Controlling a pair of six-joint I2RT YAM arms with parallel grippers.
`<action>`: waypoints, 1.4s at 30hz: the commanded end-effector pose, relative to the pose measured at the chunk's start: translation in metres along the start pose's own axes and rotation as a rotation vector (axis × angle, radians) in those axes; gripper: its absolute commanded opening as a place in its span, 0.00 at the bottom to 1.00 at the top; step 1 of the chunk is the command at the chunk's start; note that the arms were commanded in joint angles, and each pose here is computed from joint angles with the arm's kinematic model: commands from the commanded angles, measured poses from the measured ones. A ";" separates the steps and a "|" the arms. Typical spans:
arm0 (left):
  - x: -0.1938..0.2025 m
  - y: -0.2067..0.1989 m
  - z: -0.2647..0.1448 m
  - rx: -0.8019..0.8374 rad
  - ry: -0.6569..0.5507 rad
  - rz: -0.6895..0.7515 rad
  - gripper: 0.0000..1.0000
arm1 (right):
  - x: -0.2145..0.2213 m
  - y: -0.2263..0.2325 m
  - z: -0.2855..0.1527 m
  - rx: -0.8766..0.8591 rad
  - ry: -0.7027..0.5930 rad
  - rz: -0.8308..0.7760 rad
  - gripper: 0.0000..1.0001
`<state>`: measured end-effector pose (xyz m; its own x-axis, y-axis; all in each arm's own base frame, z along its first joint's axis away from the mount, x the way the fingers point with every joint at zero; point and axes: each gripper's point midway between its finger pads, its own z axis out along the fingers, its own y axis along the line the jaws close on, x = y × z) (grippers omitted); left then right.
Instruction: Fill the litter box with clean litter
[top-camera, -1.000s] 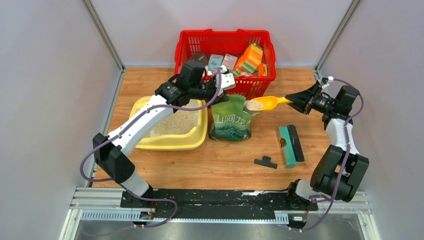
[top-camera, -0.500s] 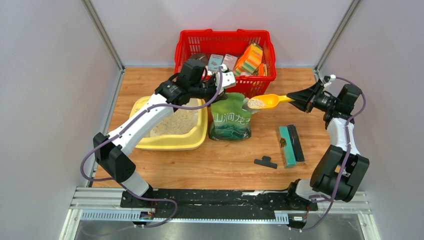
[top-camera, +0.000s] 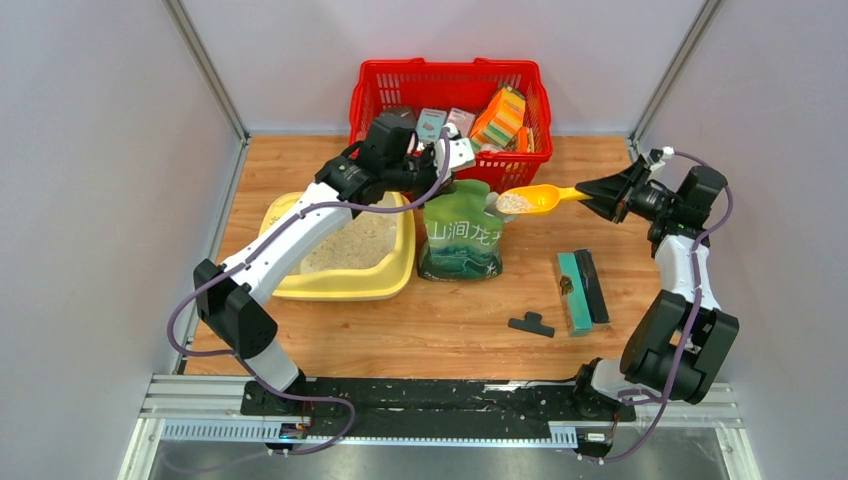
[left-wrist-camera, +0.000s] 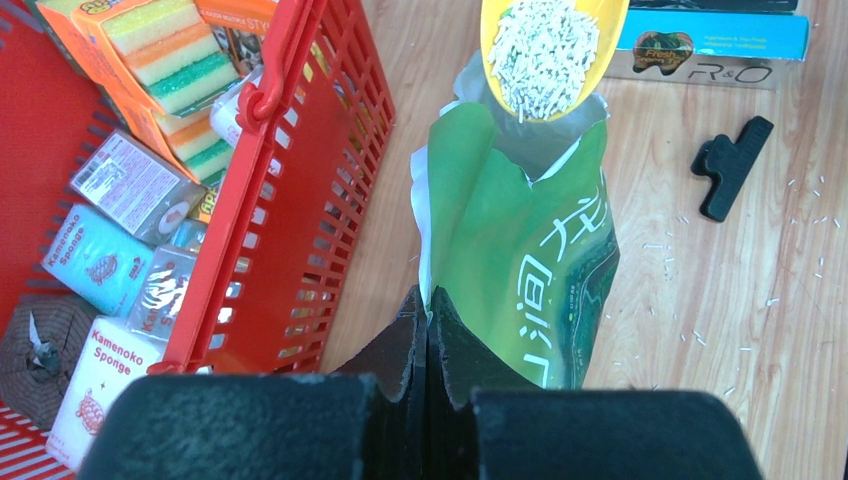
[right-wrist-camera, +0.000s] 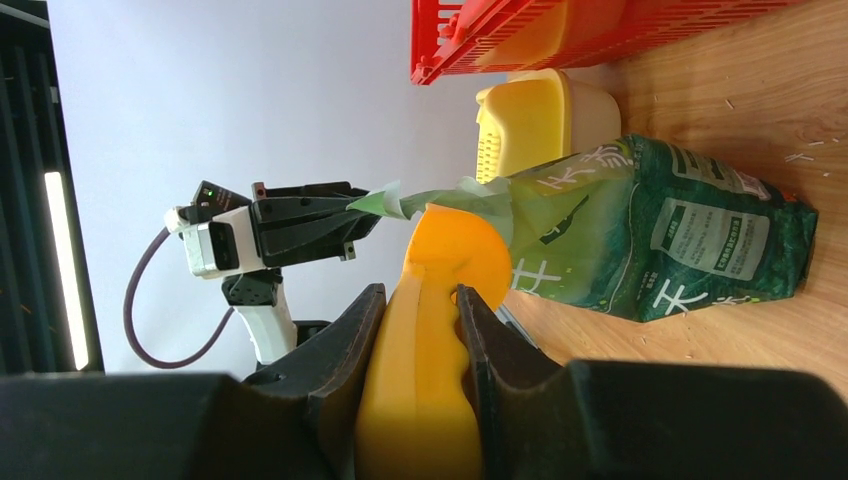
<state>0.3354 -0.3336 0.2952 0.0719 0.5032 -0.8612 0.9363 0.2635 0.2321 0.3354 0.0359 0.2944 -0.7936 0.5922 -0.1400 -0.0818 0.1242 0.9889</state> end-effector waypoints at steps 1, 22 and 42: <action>-0.044 0.037 -0.014 -0.133 -0.104 0.071 0.02 | -0.005 0.023 -0.002 -0.032 0.004 -0.059 0.00; -0.037 0.089 -0.021 -0.247 -0.059 -0.109 0.51 | 0.008 0.057 0.040 -0.084 0.072 -0.035 0.00; 0.031 0.094 -0.206 -0.618 0.160 -0.113 0.58 | 0.060 0.083 0.216 -0.185 0.388 -0.041 0.00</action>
<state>0.3783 -0.1495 0.3829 -0.1119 0.4875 -0.8659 0.5932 0.7319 0.3353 0.4037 0.2252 0.3555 -0.9579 0.2500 -0.1413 -0.1528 -0.0274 0.9879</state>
